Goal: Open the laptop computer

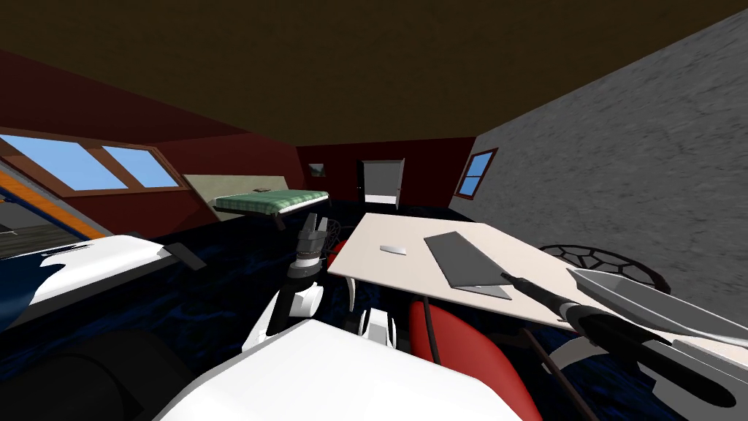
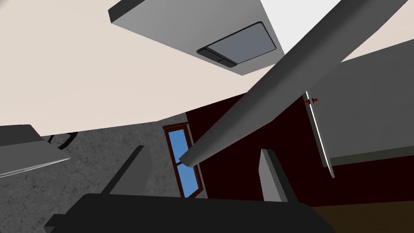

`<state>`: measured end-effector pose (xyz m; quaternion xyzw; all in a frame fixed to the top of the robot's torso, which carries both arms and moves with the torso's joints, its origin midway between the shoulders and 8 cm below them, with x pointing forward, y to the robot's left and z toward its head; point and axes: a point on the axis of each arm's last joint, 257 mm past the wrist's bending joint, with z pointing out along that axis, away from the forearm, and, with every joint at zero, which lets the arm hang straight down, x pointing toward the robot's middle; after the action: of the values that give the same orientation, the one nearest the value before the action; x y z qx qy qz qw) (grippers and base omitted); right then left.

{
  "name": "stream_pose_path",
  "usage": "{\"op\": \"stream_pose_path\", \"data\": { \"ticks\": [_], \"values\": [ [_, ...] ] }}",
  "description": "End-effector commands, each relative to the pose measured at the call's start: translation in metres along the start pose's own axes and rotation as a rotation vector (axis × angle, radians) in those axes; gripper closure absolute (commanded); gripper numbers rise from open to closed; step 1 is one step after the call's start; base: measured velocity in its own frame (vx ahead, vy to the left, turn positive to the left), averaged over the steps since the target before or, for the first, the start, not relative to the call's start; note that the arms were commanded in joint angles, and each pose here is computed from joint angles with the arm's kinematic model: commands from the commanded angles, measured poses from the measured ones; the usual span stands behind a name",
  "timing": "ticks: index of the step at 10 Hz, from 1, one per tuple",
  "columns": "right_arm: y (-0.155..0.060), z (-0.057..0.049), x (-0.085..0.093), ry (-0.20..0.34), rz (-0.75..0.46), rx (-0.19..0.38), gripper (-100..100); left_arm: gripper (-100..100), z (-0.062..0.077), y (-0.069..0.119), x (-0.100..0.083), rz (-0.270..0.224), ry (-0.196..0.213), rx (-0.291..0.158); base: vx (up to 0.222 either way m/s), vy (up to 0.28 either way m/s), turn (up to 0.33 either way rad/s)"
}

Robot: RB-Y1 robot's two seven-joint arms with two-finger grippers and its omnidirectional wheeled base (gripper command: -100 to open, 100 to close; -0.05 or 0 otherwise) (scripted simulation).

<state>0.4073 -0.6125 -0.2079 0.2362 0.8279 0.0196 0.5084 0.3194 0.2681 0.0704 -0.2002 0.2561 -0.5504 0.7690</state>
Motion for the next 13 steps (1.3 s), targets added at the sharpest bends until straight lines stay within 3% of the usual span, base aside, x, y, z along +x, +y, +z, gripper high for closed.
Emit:
{"op": "stream_pose_path", "data": {
  "ticks": [1,7,8,9,13],
  "values": [
    [0.014,-0.003,-0.02,-0.003,-0.015,-0.01,-100,0,0.0,0.0,0.0,0.0,0.0,0.0,0.008,0.005,-0.091],
    [0.052,-0.008,-0.045,0.009,-0.038,-0.039,-100,0,0.0,0.0,0.0,0.0,0.0,0.0,0.014,0.005,-0.055],
    [0.047,-0.009,-0.043,0.008,-0.037,-0.034,-100,0,0.0,0.0,0.0,0.0,0.0,0.0,0.006,0.002,-0.01],
    [0.047,-0.009,-0.044,0.008,-0.036,-0.036,0,0,0.0,0.0,0.0,0.0,0.0,0.0,0.0,0.0,0.0],
    [0.047,-0.009,-0.044,0.008,-0.036,-0.036,0,0,0.0,0.0,0.0,0.0,0.0,0.0,0.0,0.0,0.0]
  ]
}}
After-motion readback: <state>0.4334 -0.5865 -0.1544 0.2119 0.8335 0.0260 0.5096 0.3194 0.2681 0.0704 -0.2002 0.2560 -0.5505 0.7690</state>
